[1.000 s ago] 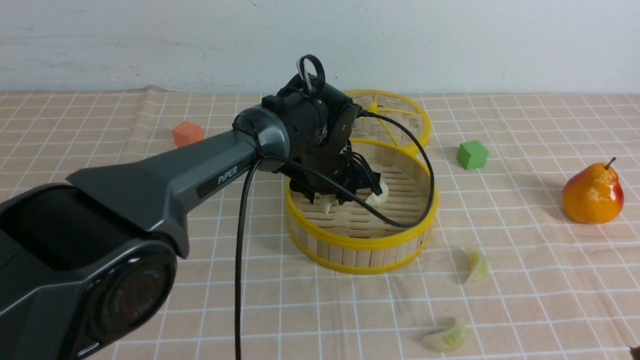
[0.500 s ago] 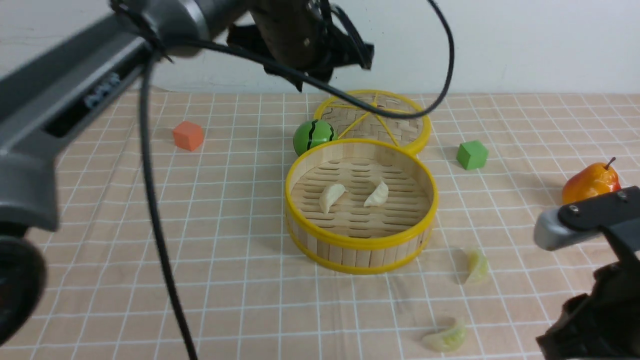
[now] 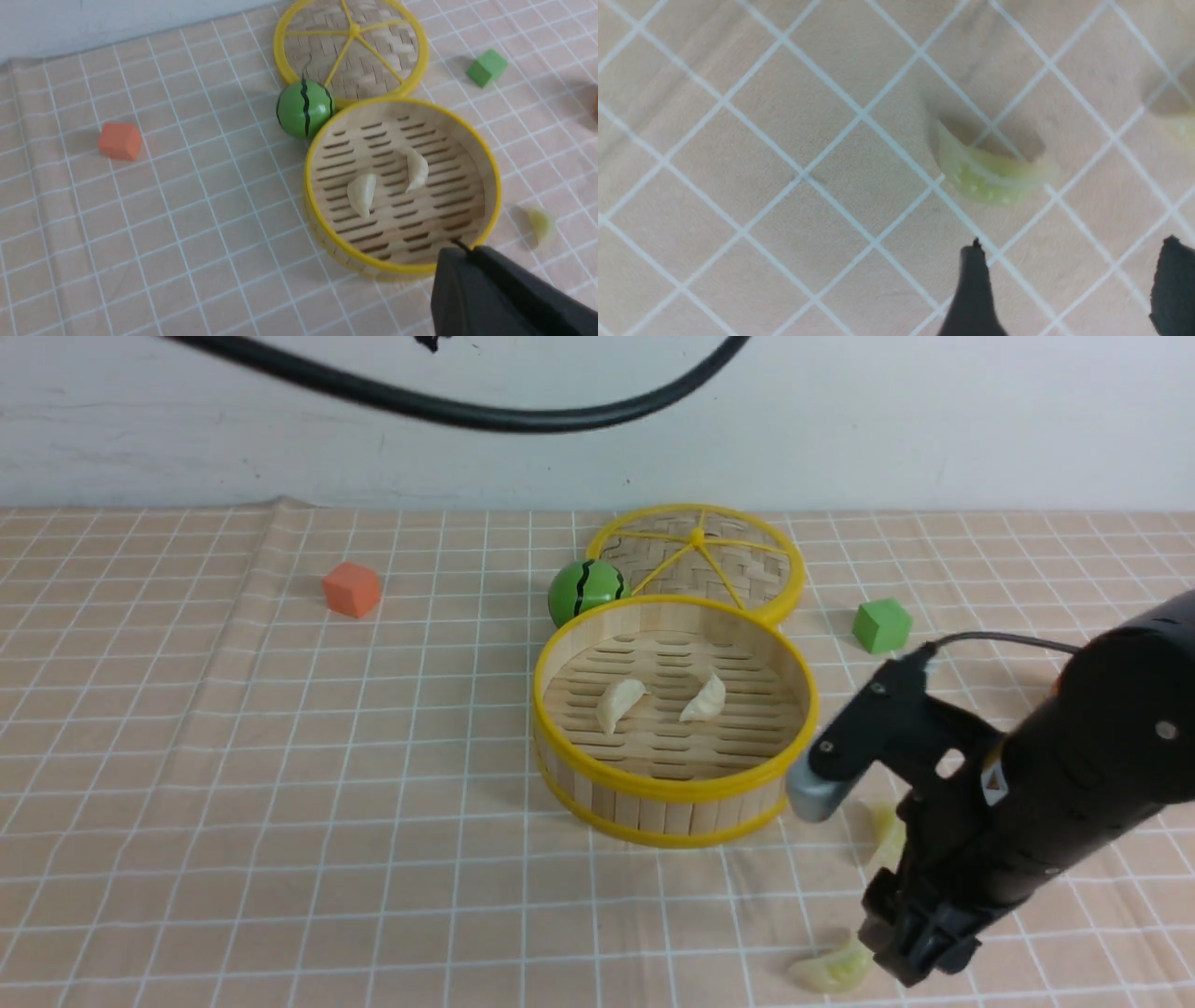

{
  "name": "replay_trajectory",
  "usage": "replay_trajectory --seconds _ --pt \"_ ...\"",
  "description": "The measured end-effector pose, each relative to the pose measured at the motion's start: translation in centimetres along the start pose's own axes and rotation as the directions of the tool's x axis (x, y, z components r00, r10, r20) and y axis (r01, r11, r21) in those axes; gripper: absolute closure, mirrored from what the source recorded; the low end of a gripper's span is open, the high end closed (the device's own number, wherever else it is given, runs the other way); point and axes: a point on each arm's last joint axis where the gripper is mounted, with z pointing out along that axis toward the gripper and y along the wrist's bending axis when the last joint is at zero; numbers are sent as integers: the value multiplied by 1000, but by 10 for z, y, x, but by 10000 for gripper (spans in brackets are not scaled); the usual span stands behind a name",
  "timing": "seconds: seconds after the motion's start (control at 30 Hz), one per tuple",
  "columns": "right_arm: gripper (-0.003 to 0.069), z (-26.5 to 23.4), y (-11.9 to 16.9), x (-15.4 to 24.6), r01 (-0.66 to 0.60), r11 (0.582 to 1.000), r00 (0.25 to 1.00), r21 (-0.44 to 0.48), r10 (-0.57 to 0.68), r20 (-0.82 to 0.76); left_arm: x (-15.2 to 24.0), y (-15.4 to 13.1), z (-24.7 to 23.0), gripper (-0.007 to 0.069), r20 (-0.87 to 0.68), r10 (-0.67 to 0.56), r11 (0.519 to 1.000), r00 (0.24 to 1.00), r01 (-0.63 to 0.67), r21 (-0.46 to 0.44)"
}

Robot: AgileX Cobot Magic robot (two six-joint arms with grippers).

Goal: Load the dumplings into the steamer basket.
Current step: Use the right arm to grab a dumpling, then use the right arm to put the dumpling into the steamer

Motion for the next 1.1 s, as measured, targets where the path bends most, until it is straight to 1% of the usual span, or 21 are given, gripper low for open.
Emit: replay_trajectory --seconds 0.07,0.1,0.13,0.2,0.23,0.27,0.33,0.4,0.5,0.57,0.6,0.7,0.73,0.77,0.8,0.93,1.03,1.07,1.1 --pt "171 9 0 -5 140 990 990 -5 -140 0 15 2 -5 638 -36 2 1000 999 -1 5" --pt "171 14 0 -6 211 977 977 -12 -211 -4 21 3 -6 638 -52 3 1000 999 -3 5" --pt "171 15 0 -6 224 975 975 -14 -224 -4 22 4 -6 638 -56 3 1000 998 -3 4" --pt "171 33 0 -7 388 921 921 -38 -389 -24 44 7 -9 638 -111 8 1000 994 -8 2" --pt "171 34 0 -7 399 916 916 -42 -400 -27 46 8 -9 638 -115 8 1000 993 -8 2" --pt "171 44 -1 -7 464 884 884 -59 -467 -37 58 10 -10 638 -143 10 1000 990 -10 2" --pt "169 57 -1 -6 526 846 846 -83 -531 -47 75 12 -13 638 -178 11 1000 984 -11 3" --pt "169 71 -1 -5 554 825 825 -107 -562 -59 91 16 -17 638 -204 14 1000 979 -14 0" --pt "172 86 0 -3 559 818 817 -137 -571 -78 106 19 -22 638 -222 15 1000 975 -16 -1" --pt "183 88 0 -3 558 817 816 -144 -572 -82 110 20 -24 638 -222 15 1000 975 -16 -1" --pt "213 89 0 -3 556 817 816 -151 -571 -86 112 21 -27 638 -220 15 1000 975 -15 -1" --pt "359 89 1 -2 547 819 818 -173 -567 -95 113 22 -34 638 -201 13 1000 980 -12 3" --pt "426 88 1 -3 543 821 821 -176 -563 -97 113 22 -36 638 -196 12 1000 980 -11 4" --pt "462 88 0 -6 538 826 825 -168 -557 -94 113 23 -38 638 -192 11 1000 981 -10 5" --pt "460 88 -1 -8 530 833 832 -162 -547 -94 113 23 -39 638 -190 11 1000 982 -10 5" --pt "447 79 -7 -24 450 881 879 -143 -466 -101 114 24 -43 638 -177 10 1000 984 -9 7" --pt "447 59 -13 -49 337 933 935 -127 -347 -73 115 25 -51 638 -159 8 1000 987 -7 9" --pt "447 56 -15 -54 329 937 939 -121 -337 -62 115 25 -51 638 -156 8 1000 988 -6 9" --pt "447 40 -18 -71 248 961 968 -118 -252 -17 119 27 -58 638 -143 7 1000 990 -5 10"
